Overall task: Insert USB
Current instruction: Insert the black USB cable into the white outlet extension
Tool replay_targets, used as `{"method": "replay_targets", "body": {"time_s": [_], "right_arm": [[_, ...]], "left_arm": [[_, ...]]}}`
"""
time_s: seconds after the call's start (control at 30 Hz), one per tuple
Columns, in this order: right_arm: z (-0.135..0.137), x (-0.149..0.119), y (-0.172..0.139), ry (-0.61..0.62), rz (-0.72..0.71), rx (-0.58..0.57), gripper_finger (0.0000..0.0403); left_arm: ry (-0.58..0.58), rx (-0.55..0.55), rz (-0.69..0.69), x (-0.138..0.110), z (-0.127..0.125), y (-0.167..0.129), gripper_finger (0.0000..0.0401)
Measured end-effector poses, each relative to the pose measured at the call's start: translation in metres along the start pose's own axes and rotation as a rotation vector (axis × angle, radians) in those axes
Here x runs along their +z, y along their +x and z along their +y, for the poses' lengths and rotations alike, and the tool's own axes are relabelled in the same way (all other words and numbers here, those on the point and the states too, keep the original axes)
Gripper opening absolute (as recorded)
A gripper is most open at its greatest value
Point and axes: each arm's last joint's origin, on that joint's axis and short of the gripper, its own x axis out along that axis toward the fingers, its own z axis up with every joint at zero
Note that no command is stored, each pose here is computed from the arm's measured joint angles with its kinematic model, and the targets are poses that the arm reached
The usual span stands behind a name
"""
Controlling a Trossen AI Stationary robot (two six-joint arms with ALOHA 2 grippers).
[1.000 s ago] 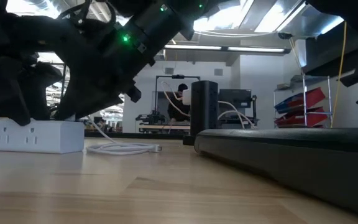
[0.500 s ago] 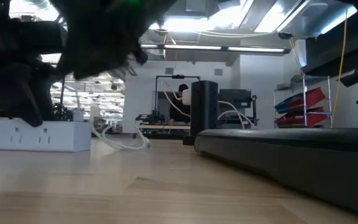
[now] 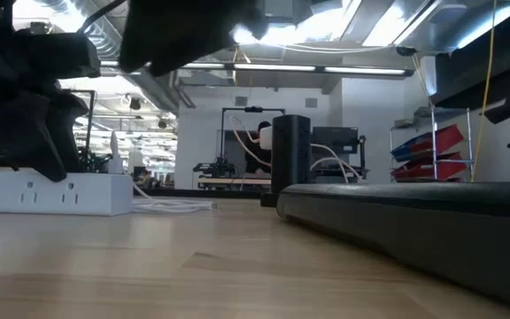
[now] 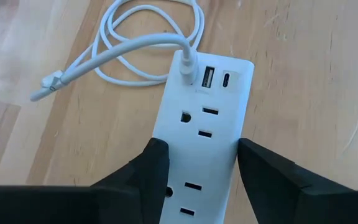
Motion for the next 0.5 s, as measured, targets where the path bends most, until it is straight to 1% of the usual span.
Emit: {"method": "replay_targets", "body": {"time_s": [0.03,0.1,0.2,0.27,0.33,0.4,0.5], "right_arm": [[0.003,-0.003,-0.006,-0.002,-0.002,-0.028,0.0143],[0.007,-0.009,-0.019,0.009,0.014,-0.045,0.0143],[0.008,-0.026,-0.036,0.023,0.153,-0.038,0.0143],[0.004,-0.042,-0.047,0.03,0.254,-0.109,0.0143],[-0.002,-0.052,-0.058,0.043,0.319,-0.19,0.0143],[-0.011,-0.057,-0.07,0.049,0.369,-0.262,0.0143],[-0.023,-0.058,-0.09,0.059,0.45,-0.314,0.0143]], "left_arm": [[-0.001,-0.001,-0.001,0.0,0.0,0.0,0.017],[-0.001,-0.001,-0.001,0.0,0.0,0.0,0.017],[-0.006,-0.001,-0.002,0.0,0.0,0.0,0.017],[-0.011,-0.002,-0.004,0.0,0.0,0.0,0.017],[-0.022,-0.004,-0.006,0.0,-0.001,0.0,0.017],[-0.026,-0.007,-0.012,0.001,-0.001,0.0,0.017],[-0.026,-0.01,-0.018,0.001,-0.001,0.0,0.017]]}}
